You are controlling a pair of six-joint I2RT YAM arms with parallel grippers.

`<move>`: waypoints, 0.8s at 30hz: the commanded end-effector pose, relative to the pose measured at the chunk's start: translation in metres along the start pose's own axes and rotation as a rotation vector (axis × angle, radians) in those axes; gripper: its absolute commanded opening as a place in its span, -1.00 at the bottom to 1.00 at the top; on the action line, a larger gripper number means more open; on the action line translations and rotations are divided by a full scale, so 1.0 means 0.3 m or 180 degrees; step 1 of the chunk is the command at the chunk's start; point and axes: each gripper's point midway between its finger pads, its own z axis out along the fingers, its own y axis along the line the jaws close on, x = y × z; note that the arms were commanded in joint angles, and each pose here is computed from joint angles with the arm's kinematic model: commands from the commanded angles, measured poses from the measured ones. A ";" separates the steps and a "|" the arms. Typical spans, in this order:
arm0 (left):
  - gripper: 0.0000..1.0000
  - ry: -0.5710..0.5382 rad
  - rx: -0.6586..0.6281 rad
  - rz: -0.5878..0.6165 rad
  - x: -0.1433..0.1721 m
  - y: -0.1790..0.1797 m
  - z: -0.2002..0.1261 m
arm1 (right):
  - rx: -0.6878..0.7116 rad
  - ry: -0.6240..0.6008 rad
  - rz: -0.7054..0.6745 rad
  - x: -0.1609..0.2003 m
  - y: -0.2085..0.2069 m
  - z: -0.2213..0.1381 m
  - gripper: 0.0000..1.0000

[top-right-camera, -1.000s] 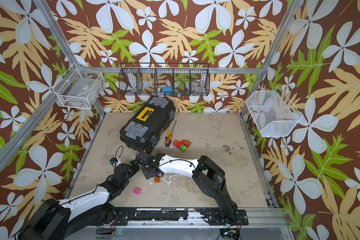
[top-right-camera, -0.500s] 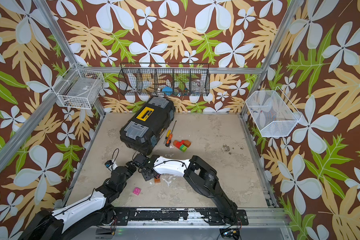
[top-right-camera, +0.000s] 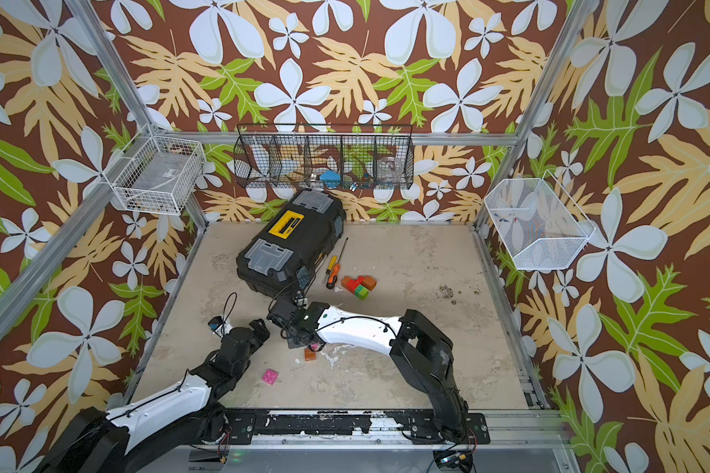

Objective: Assemble the letter h with lego
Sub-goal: Assemble the lego brick with the lego brick.

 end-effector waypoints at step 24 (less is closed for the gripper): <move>0.94 0.0211 0.0135 -0.0005 0.036 -0.029 0.002 | 0.0344 -0.0045 0.0458 -0.008 -0.055 0.038 -0.50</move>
